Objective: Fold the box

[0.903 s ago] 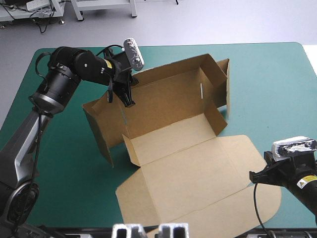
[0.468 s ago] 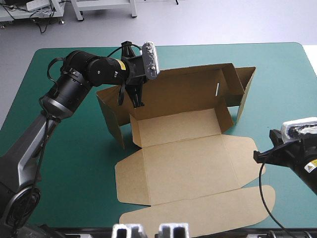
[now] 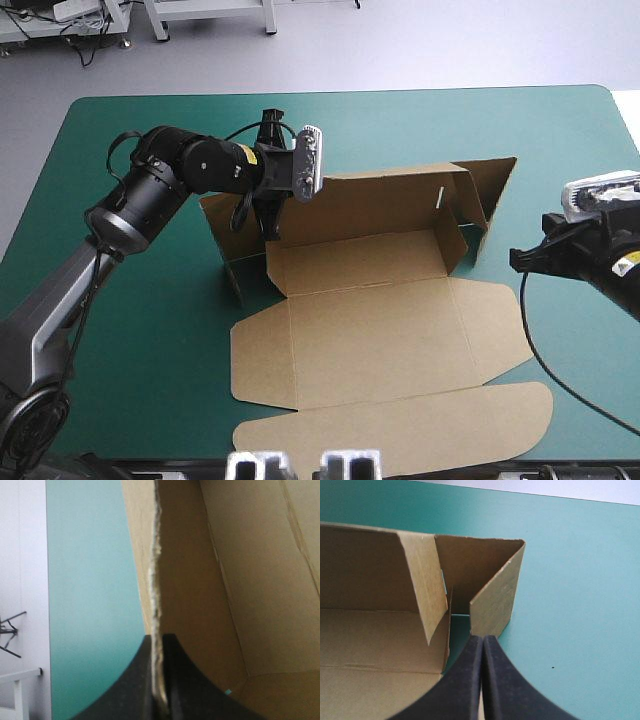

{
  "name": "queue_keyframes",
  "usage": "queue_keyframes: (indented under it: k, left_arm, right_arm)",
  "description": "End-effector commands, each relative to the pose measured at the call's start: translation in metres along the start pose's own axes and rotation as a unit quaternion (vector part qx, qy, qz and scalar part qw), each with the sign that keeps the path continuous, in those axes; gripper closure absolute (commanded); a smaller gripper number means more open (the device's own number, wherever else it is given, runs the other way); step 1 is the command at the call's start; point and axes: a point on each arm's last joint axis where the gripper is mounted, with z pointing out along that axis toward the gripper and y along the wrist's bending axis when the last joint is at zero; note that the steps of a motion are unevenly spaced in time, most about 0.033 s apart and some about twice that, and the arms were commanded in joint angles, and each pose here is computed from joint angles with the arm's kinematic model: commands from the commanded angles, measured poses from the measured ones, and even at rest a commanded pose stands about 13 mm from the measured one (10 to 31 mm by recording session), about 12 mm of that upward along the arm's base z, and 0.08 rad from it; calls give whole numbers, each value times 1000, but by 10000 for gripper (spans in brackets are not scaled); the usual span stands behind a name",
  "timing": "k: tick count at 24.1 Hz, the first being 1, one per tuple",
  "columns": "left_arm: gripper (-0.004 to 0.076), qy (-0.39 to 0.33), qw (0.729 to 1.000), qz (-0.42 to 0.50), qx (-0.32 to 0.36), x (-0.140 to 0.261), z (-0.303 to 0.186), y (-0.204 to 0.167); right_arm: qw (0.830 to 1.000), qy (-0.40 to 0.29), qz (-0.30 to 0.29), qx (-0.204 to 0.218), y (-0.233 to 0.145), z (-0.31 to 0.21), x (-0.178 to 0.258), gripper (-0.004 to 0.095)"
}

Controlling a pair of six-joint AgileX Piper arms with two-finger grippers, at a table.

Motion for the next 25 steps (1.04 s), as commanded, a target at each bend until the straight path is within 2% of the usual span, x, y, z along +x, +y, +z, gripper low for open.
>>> queue_keyframes:
  k: [1, 9, 14, 15, 17, 22, 25]
  left_arm:
    - [734, -45, 995, 26, -83, -11, -25, 6]
    - [733, -40, 986, 54, -152, 0, -10, 3]
    - [734, -39, 980, 47, -191, 9, 3, -2]
    - [734, -38, 977, 45, -204, 12, 6, -3]
    - [734, -42, 974, 40, -218, 13, 5, -4]
    - [733, -49, 972, 40, -225, 10, -7, -4]
    - [733, -55, 973, 35, -223, 8, -13, -6]
  right_arm:
    - [999, -45, -13, 12, -5, 4, -29, 928]
    - [1000, -27, -11, 11, -19, 49, -85, 928]
    - [999, 35, -10, -8, -28, 92, -113, 928]
    - [997, 69, -6, -20, -30, 111, -120, 928]
    - [993, 108, 9, -47, -32, 142, -127, 928]
    - [990, 119, 34, -65, -37, 188, -141, 928]
    - [985, 150, 51, -64, -42, 221, -128, 928]
